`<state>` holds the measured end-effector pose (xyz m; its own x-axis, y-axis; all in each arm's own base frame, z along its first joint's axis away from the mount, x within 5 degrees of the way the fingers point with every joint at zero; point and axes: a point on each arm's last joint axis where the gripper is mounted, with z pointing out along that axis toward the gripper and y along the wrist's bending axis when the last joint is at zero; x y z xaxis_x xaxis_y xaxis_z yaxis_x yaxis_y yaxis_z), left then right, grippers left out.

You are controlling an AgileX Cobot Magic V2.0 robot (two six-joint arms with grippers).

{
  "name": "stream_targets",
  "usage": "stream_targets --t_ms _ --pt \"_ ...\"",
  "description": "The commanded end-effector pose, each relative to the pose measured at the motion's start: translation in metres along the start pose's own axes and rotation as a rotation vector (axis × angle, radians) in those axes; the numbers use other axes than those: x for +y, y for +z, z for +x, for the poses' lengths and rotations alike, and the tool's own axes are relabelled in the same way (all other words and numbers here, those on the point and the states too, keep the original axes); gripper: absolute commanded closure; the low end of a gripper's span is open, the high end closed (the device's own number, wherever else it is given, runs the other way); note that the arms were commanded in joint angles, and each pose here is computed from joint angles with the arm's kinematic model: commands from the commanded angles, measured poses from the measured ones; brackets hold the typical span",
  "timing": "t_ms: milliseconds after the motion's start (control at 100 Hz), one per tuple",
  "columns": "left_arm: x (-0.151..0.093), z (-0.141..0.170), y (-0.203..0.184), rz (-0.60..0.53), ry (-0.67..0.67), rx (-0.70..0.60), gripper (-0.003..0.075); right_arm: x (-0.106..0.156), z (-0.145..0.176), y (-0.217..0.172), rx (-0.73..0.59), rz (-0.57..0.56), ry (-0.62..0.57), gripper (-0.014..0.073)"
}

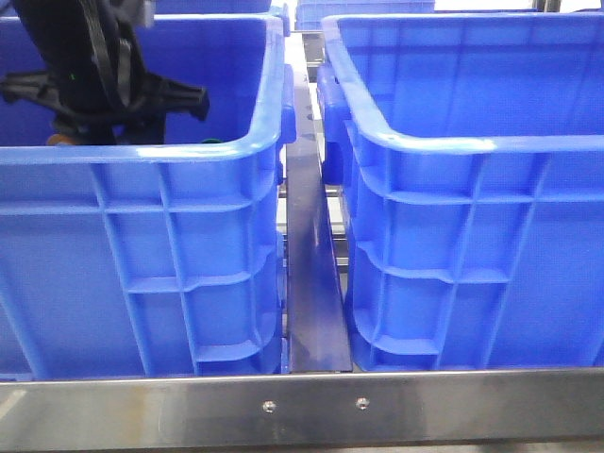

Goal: Pick red and yellow buttons and place in box

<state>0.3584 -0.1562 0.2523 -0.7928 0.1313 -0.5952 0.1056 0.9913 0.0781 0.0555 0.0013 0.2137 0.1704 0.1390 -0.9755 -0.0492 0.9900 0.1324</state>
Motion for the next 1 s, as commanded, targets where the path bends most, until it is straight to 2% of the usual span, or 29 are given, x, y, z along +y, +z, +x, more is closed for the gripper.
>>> stream_targets --t_ms 0,240,390,720,990 --pt "-0.002 -0.020 -0.048 0.042 0.006 -0.158 0.0739 0.002 -0.014 -0.003 -0.123 -0.016 -0.014 0.0662" --pt "-0.010 -0.015 -0.112 0.055 0.080 -0.240 0.0739 0.002 -0.014 -0.003 -0.123 -0.016 -0.014 0.0662" --pt "-0.020 -0.002 -0.160 0.110 0.161 -0.297 0.0739 0.002 -0.014 -0.003 -0.123 -0.016 -0.014 0.0662" --pt "-0.061 0.045 -0.250 0.380 0.409 -0.428 0.0739 0.002 -0.014 -0.003 -0.125 -0.016 -0.014 0.0662" --pt "-0.090 0.074 -0.276 0.515 0.552 -0.449 0.0739 0.003 -0.021 -0.004 -0.203 -0.025 -0.013 0.0662"
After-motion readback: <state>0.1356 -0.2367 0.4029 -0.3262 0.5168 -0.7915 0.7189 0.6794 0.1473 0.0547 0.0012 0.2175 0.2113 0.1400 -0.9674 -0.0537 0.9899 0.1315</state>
